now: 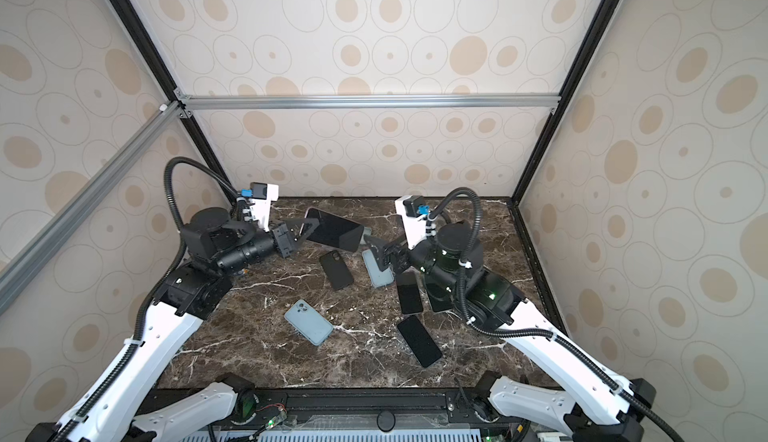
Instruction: Put the phone into the phone case
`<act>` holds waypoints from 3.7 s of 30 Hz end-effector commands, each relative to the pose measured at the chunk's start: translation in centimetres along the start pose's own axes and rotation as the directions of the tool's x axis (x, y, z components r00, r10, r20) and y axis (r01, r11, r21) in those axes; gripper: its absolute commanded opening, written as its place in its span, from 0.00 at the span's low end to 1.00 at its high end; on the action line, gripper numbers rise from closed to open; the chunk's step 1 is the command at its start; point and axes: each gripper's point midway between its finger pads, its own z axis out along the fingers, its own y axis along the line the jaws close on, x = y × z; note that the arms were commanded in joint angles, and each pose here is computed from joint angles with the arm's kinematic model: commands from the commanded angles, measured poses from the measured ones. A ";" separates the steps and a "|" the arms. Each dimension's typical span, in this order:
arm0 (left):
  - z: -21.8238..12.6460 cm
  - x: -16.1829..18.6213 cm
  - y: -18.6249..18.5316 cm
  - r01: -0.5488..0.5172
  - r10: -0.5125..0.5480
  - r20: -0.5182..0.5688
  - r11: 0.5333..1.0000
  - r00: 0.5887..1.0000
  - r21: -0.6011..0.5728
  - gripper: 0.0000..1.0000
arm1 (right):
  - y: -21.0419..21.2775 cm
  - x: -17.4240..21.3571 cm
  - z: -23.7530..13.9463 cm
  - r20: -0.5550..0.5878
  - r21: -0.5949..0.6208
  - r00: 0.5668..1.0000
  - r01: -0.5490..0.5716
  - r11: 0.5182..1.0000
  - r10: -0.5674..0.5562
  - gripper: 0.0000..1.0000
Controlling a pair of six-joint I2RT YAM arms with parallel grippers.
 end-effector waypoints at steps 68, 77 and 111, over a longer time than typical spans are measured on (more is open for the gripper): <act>-8.1 -7.9 -12.5 -0.218 -0.041 0.439 0.823 0.898 0.525 0.04 | 9.3 -9.1 -0.7 0.020 -0.684 0.965 -0.176 0.708 0.260 0.00; -6.3 -6.1 -6.0 -0.213 0.151 0.396 0.970 0.906 0.119 0.61 | 6.2 -9.1 -1.2 0.105 -0.496 0.965 -0.157 0.854 0.238 0.00; -4.7 32.7 14.3 0.218 -0.515 -0.560 0.831 0.649 -0.513 0.32 | -0.9 2.1 -0.3 0.027 -0.150 0.921 -0.380 0.913 0.388 0.00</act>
